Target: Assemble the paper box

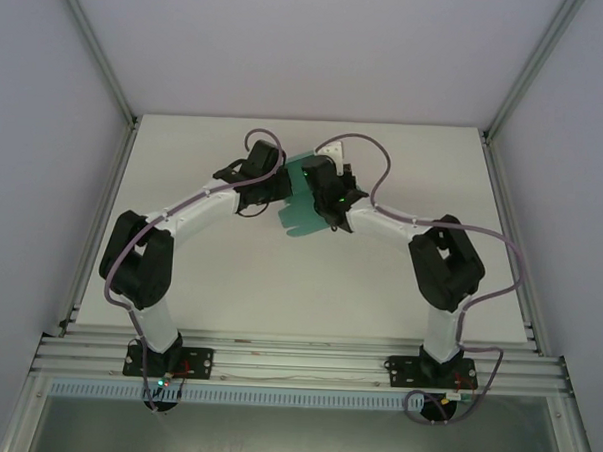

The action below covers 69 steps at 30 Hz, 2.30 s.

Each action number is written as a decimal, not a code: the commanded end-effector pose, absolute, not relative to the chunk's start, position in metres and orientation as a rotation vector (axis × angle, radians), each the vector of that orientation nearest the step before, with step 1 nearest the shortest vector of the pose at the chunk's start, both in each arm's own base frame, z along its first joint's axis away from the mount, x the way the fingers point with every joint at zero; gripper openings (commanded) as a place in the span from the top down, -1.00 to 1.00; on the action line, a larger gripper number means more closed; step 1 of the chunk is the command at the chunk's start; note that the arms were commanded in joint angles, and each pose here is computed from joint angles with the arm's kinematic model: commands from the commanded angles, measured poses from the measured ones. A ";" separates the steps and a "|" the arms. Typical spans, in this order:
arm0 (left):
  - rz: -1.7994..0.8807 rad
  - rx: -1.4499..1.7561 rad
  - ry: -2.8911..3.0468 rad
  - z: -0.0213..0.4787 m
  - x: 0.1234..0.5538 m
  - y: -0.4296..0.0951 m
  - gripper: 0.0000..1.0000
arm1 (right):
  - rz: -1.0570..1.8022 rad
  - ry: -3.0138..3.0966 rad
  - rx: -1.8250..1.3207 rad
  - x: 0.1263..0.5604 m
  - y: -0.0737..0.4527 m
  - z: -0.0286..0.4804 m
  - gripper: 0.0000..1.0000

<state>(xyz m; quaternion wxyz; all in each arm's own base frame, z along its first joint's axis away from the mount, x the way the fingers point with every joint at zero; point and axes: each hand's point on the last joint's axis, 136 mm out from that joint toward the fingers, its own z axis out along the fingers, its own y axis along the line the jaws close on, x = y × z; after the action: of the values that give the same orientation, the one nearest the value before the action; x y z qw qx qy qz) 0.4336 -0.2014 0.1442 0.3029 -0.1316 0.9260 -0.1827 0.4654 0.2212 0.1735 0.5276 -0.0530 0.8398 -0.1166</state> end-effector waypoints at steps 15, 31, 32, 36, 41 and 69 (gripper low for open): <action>-0.391 -0.121 2.529 0.146 0.408 -0.179 1.00 | 0.421 1.816 -0.133 0.370 0.192 0.283 -1.00; 0.090 0.272 3.175 0.059 0.314 -0.170 1.00 | 0.276 2.084 0.121 0.320 0.108 0.238 -1.00; 0.128 0.292 3.195 0.053 0.313 -0.171 1.00 | 0.274 2.084 0.125 0.320 0.107 0.237 -1.00; 0.311 0.306 3.208 0.034 0.323 -0.169 1.00 | 0.256 2.092 0.134 0.322 0.102 0.232 -1.00; 0.740 0.326 3.114 0.014 0.344 -0.152 1.00 | 0.222 2.123 0.150 0.326 0.099 0.222 -1.00; 0.340 0.593 2.779 0.109 0.389 -0.229 -0.77 | 0.260 2.200 0.109 0.306 0.100 0.215 -1.00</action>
<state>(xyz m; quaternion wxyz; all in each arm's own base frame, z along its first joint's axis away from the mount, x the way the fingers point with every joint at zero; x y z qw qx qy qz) 0.3884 -0.2134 0.0855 0.1139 0.1891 0.9603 0.1704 0.3136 0.1017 0.2145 0.4537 0.0558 0.8832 0.1048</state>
